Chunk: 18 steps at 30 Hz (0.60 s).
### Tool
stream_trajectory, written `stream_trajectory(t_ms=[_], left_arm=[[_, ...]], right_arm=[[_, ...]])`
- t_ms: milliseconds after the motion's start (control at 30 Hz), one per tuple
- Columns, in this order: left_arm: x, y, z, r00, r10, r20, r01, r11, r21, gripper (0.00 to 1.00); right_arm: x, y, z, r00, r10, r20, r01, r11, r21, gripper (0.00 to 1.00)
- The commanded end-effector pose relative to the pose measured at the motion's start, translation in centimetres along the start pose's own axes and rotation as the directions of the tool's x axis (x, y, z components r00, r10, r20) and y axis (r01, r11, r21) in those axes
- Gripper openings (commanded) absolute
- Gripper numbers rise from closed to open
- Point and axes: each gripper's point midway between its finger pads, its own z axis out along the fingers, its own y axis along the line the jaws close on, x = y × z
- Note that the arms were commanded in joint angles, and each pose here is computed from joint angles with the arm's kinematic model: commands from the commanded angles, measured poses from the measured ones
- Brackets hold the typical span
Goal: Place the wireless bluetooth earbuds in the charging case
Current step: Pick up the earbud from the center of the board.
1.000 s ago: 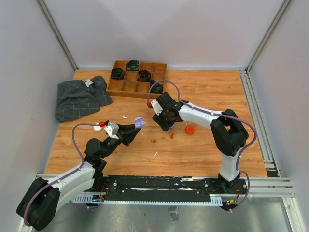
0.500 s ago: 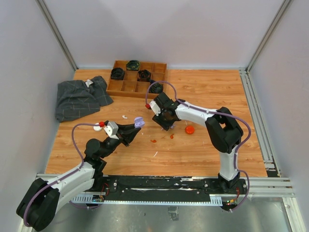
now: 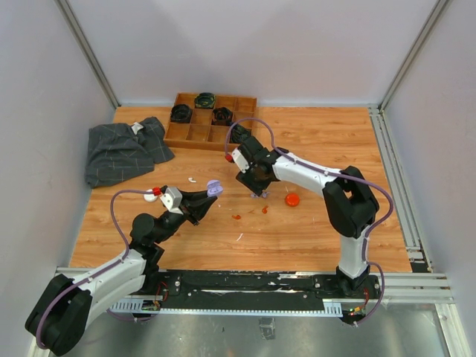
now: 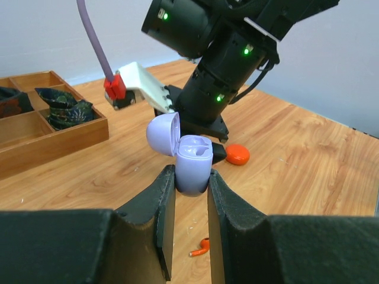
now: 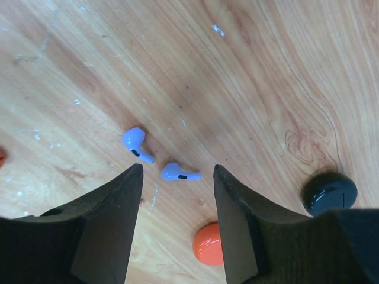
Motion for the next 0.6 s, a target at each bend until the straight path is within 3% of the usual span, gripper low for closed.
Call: stream_trajectory(t_ms=[0,267,567], left_arm=[[0.2,0.2,-0.6,1.000,0.009,0.014,-0.009,1.000,-0.011,0.00],[0.3,0.2,-0.5,1.000,0.007,0.004,-0.007,1.000,-0.008,0.00],[0.4,0.3,-0.4,1.000,0.004,-0.007,-0.004,1.000,-0.017,0.00]], right_arm=[[-1.5,0.5,-2.9,0.998,0.058,0.033,-0.056,0.996,-0.062,0.53],[-0.6,2.3,-1.1,0.997,-0.021,-0.077,0.006,0.981,-0.191,0.44],[-0.5,3.6,0.3,0.988,-0.118,-0.100,0.086,0.958,-0.275,0.38]])
